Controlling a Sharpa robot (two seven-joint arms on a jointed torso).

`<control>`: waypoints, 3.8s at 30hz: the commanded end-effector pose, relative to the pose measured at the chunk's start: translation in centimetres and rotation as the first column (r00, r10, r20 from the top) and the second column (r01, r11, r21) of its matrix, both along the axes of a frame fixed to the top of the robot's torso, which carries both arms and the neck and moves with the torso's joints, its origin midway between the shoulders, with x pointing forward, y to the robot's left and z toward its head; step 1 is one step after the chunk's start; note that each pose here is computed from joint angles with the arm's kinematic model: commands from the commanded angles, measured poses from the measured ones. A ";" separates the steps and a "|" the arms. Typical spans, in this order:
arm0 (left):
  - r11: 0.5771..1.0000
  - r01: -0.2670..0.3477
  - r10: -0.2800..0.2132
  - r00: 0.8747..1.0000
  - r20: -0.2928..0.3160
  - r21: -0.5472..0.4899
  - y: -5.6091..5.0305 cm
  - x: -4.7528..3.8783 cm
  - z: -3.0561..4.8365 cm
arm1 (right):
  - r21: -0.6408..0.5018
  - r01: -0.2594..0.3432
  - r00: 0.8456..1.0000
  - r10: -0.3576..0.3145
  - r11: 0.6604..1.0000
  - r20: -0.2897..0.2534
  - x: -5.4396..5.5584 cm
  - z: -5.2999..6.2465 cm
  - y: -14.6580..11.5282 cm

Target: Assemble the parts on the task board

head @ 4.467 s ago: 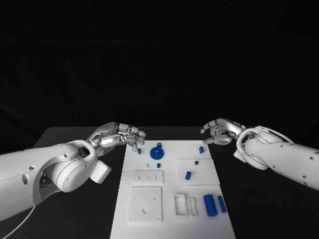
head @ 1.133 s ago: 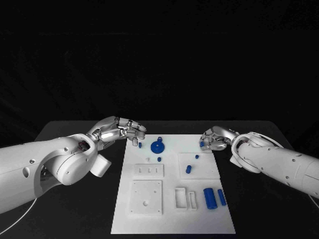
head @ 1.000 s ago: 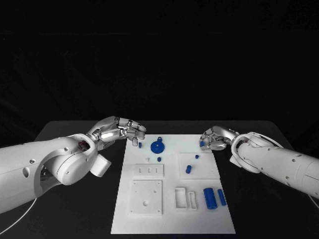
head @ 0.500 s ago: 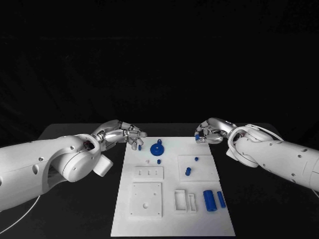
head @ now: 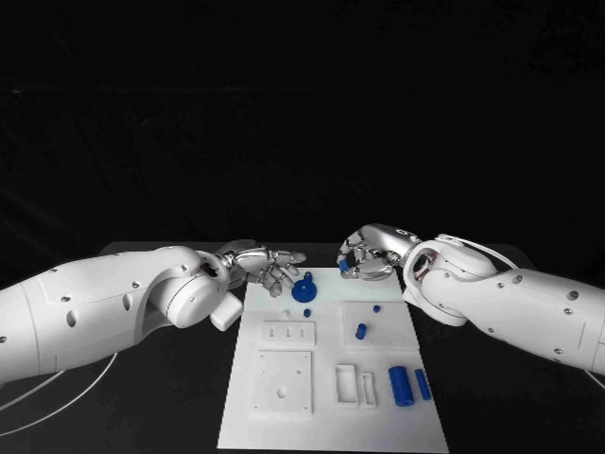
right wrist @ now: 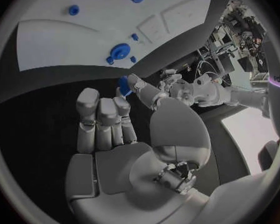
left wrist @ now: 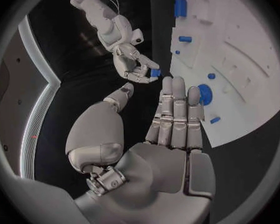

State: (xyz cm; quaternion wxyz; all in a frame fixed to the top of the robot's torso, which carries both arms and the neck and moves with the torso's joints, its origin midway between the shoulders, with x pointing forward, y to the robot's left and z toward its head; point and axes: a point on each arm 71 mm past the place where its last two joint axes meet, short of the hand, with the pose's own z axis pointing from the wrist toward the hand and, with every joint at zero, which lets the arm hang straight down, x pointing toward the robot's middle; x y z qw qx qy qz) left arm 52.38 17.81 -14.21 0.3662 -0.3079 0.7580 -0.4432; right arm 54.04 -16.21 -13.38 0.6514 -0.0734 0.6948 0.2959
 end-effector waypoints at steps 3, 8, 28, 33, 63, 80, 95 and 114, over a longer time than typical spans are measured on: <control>0.997 -0.008 0.011 0.999 -0.039 0.072 -0.5 0.31 -0.41 | -0.035 -0.008 1.000 0.009 0.999 0.027 -0.8 0.2 2.3; 0.994 0.026 -0.021 0.999 -0.042 0.109 -1.1 0.30 -0.55 | -0.030 -0.041 0.999 0.042 0.999 0.032 -1.5 0.4 4.0; 0.989 0.100 -0.094 0.994 -0.060 0.107 -2.7 -0.14 -0.67 | -0.027 -0.104 0.994 0.104 0.994 0.022 -2.5 0.2 6.7; 0.989 0.102 -0.096 0.994 -0.058 0.103 -2.7 -0.21 -0.64 | -0.031 -0.103 0.995 0.104 0.994 0.013 -2.5 -0.1 6.8; 0.989 0.113 -0.108 0.993 -0.055 0.097 -2.8 -0.27 -0.62 | -0.027 -0.110 0.994 0.109 0.994 -0.019 -2.6 -1.3 7.3; 0.988 0.106 -0.098 0.992 -0.075 0.111 -2.3 -0.30 -0.81 | -0.030 -0.098 0.995 0.098 0.995 -0.018 -2.4 -1.3 6.7; 0.987 0.100 -0.091 0.993 -0.076 0.127 -2.2 -0.10 -0.92 | -0.029 -0.112 0.993 0.111 0.993 -0.026 -2.7 -1.3 6.9; 0.980 0.126 -0.115 0.990 -0.083 0.152 -2.4 -0.20 -1.06 | -0.029 -0.120 0.992 0.119 0.992 -0.030 -2.9 -1.3 7.1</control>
